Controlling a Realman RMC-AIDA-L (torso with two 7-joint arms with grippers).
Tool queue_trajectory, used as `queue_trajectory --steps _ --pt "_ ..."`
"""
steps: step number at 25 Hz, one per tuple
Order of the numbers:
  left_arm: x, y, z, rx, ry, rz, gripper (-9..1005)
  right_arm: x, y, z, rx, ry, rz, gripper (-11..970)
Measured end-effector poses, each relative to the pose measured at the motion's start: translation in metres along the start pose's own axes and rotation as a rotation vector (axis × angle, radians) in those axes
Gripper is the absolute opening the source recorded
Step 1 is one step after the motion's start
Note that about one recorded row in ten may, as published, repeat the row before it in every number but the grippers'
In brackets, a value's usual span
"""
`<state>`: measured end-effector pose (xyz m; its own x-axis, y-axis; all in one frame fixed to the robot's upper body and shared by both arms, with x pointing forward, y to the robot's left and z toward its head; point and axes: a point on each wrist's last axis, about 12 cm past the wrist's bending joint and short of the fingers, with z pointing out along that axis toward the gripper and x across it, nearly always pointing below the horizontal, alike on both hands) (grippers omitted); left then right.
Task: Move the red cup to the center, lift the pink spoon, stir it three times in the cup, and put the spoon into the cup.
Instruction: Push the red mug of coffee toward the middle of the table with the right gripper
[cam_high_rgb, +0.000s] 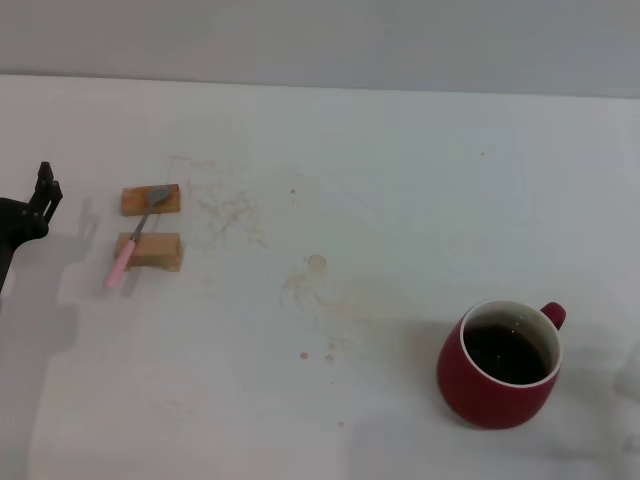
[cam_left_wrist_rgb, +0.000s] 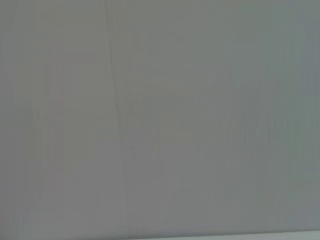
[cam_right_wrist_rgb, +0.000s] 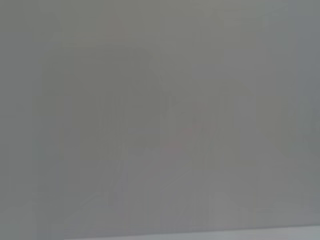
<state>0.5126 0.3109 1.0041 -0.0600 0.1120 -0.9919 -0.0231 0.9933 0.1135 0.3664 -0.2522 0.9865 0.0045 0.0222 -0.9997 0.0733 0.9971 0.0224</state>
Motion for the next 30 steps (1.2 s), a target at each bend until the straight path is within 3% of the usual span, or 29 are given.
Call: queue_trajectory --steps 11,30 --pt "0.000 0.000 0.002 0.002 0.003 0.003 807 0.003 0.020 -0.023 -0.052 0.074 0.030 1" --pt "0.000 0.001 0.003 0.002 0.006 0.010 807 0.010 0.042 -0.030 -0.152 0.174 0.080 -1"
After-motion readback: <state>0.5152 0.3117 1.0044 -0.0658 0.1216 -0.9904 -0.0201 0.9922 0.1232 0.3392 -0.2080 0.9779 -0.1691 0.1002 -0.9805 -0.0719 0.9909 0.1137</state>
